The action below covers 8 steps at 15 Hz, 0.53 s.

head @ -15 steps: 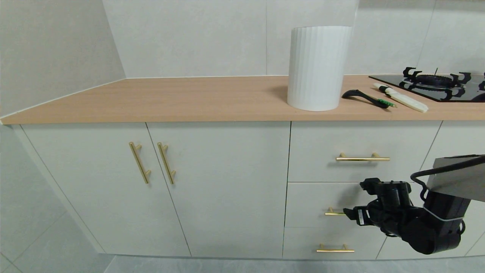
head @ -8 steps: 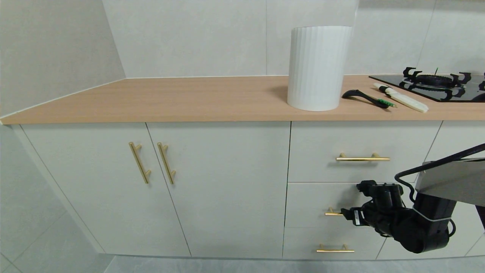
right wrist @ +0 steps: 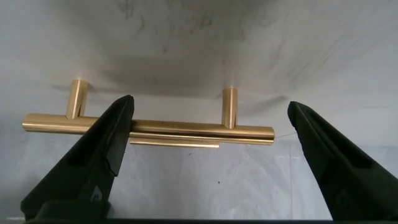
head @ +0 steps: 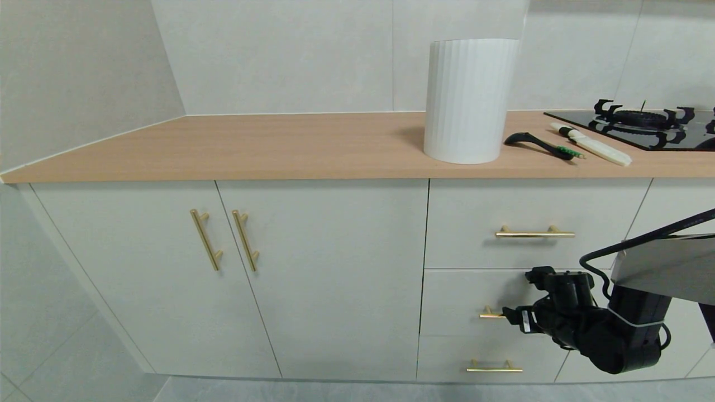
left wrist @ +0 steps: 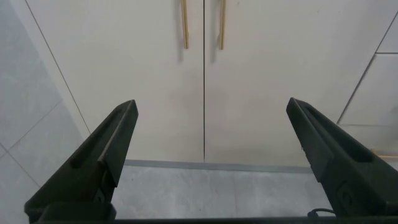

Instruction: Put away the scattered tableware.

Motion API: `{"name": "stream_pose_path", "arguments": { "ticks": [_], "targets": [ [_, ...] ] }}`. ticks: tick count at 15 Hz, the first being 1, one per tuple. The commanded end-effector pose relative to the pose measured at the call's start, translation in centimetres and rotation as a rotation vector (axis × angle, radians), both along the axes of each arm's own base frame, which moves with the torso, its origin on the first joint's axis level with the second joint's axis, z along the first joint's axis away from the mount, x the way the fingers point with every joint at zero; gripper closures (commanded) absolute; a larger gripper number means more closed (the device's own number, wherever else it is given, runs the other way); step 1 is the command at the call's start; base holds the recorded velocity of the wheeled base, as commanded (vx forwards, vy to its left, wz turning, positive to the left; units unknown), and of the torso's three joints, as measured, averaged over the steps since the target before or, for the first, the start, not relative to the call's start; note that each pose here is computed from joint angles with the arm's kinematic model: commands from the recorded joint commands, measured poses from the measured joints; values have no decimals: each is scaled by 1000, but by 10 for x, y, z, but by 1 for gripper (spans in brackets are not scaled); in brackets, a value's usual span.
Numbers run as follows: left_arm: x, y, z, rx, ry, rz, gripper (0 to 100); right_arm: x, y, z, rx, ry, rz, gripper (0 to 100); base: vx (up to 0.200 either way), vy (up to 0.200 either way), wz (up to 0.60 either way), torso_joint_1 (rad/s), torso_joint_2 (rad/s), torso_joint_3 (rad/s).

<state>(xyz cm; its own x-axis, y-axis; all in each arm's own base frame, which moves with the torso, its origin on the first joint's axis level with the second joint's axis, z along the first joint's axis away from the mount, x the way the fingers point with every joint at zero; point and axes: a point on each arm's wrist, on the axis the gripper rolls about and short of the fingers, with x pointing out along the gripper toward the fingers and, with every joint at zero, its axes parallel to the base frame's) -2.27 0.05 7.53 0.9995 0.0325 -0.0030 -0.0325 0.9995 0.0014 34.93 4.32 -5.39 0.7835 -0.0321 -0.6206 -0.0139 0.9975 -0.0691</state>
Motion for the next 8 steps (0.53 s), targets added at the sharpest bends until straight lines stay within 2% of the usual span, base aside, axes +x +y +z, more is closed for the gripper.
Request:
{"name": "stream_pose_path", "arguments": {
  "ticks": [1, 5, 7, 8],
  "targets": [
    [0, 0, 0, 0, 0, 1, 0, -2, 0, 0, -2, 10, 1, 0, 0, 0, 0, 0, 0, 0],
    [0, 0, 0, 0, 0, 1, 0, -11, 1, 6, -7, 23, 12, 0, 0, 0, 0, 0, 0, 0],
    [0, 0, 0, 0, 0, 1, 0, -23, 3, 26, -6, 34, 32, 0, 0, 0, 0, 0, 0, 0],
    [0, 0, 0, 0, 0, 0, 0, -34, 5, 42, -15, 89, 62, 0, 0, 0, 0, 0, 0, 0]
  ]
}}
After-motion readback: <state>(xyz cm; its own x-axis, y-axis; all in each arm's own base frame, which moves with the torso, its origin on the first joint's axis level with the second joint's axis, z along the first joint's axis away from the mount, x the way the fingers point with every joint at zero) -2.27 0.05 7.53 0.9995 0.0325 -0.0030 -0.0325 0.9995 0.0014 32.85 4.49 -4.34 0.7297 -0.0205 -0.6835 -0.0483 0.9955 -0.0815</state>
